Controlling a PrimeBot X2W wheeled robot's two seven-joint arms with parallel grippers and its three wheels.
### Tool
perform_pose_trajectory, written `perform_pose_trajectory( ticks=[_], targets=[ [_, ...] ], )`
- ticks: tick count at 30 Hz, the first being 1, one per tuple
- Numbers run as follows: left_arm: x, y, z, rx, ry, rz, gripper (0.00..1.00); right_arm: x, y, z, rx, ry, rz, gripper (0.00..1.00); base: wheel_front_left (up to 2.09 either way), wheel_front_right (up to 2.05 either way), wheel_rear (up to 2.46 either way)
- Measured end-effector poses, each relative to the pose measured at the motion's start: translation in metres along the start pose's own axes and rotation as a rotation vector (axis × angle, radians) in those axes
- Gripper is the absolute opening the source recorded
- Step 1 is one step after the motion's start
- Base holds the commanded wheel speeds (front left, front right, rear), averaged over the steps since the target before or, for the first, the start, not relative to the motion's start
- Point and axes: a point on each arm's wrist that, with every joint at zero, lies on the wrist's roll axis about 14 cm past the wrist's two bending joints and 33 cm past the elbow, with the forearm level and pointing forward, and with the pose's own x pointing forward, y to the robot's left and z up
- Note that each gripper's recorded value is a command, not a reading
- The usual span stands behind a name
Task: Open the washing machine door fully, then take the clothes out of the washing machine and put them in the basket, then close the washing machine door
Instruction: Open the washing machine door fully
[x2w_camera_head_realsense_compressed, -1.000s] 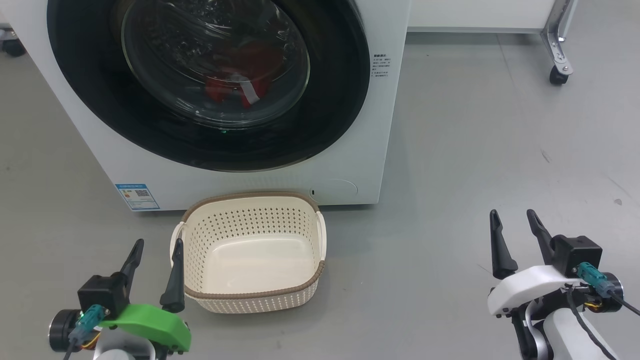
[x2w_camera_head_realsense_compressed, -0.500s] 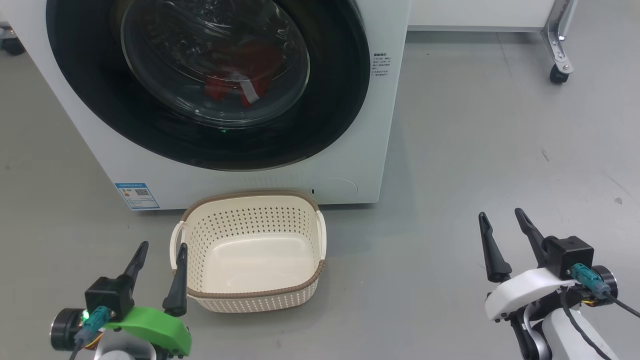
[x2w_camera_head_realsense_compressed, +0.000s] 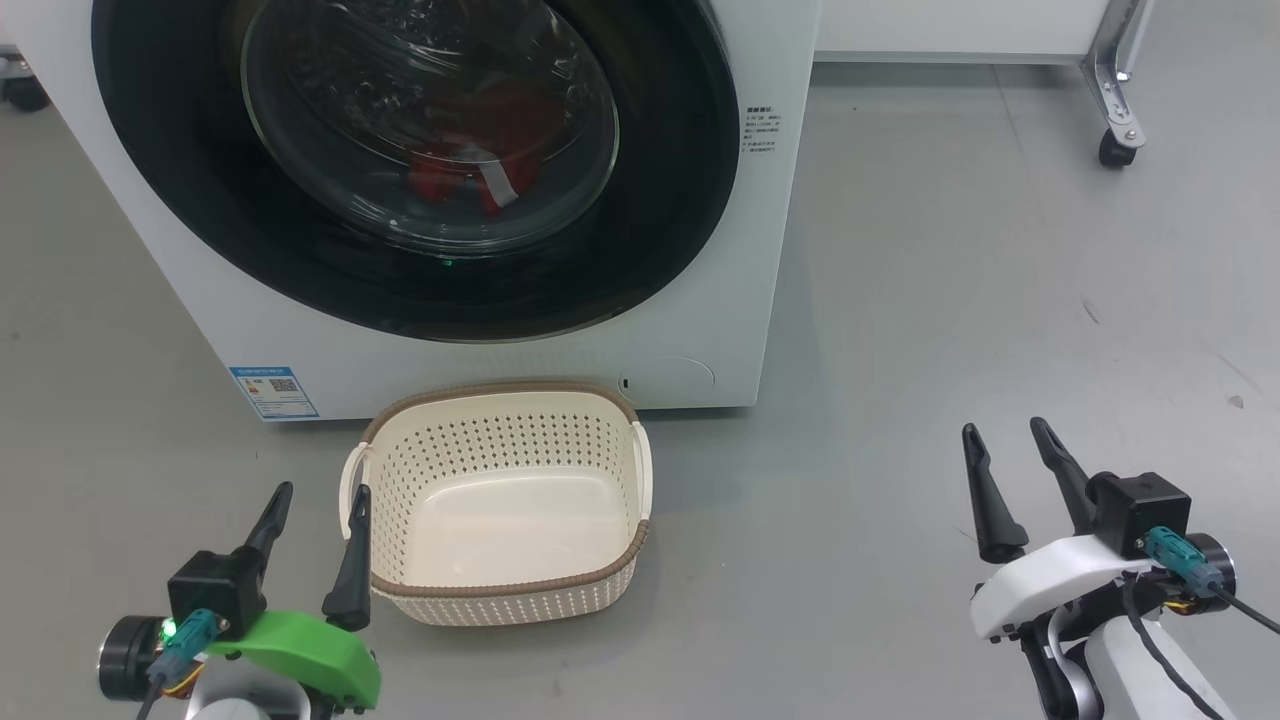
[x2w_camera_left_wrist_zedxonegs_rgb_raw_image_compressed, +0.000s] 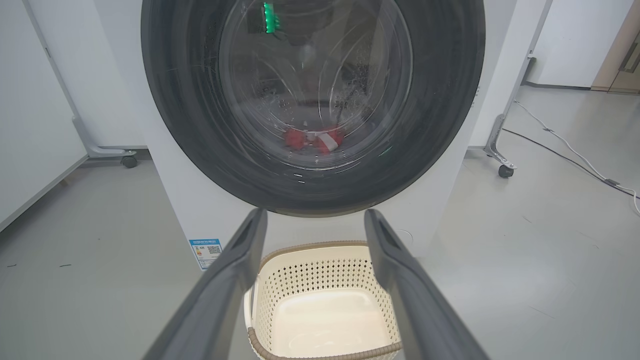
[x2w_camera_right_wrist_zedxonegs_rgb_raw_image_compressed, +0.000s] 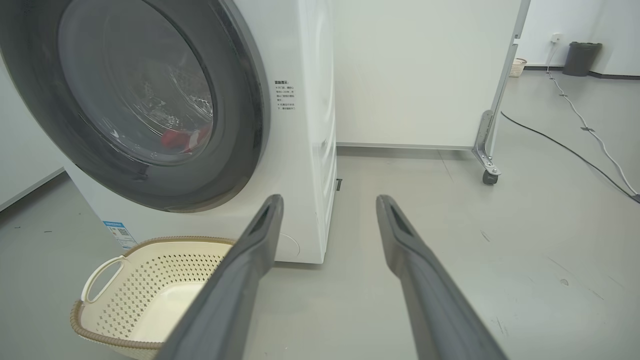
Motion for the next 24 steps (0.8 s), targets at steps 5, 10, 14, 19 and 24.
perform_pose_trajectory(
  ticks=[5,10,14,19,24],
  targets=[
    [0.000,0.000,0.000,0.000,0.002,0.001,1.00,0.002,0.001,0.004,0.011,-0.014,0.009,0.00,0.00,0.00,0.00],
    [0.003,0.001,-0.001,-0.007,0.004,0.004,1.00,0.006,0.002,0.012,0.038,-0.039,0.009,0.00,0.00,0.00,0.00],
    [0.008,0.001,0.001,-0.012,-0.003,0.003,1.00,0.014,0.003,0.020,0.144,-0.073,-0.008,0.00,0.00,0.00,0.00],
    [0.013,0.002,0.003,-0.014,-0.007,0.005,1.00,0.018,-0.003,0.017,0.398,-0.091,-0.059,0.00,0.00,0.00,0.00],
    [0.019,0.002,0.005,-0.017,-0.012,0.005,1.00,0.027,-0.022,0.018,0.646,-0.119,-0.128,0.00,0.00,0.00,0.00]
  ],
)
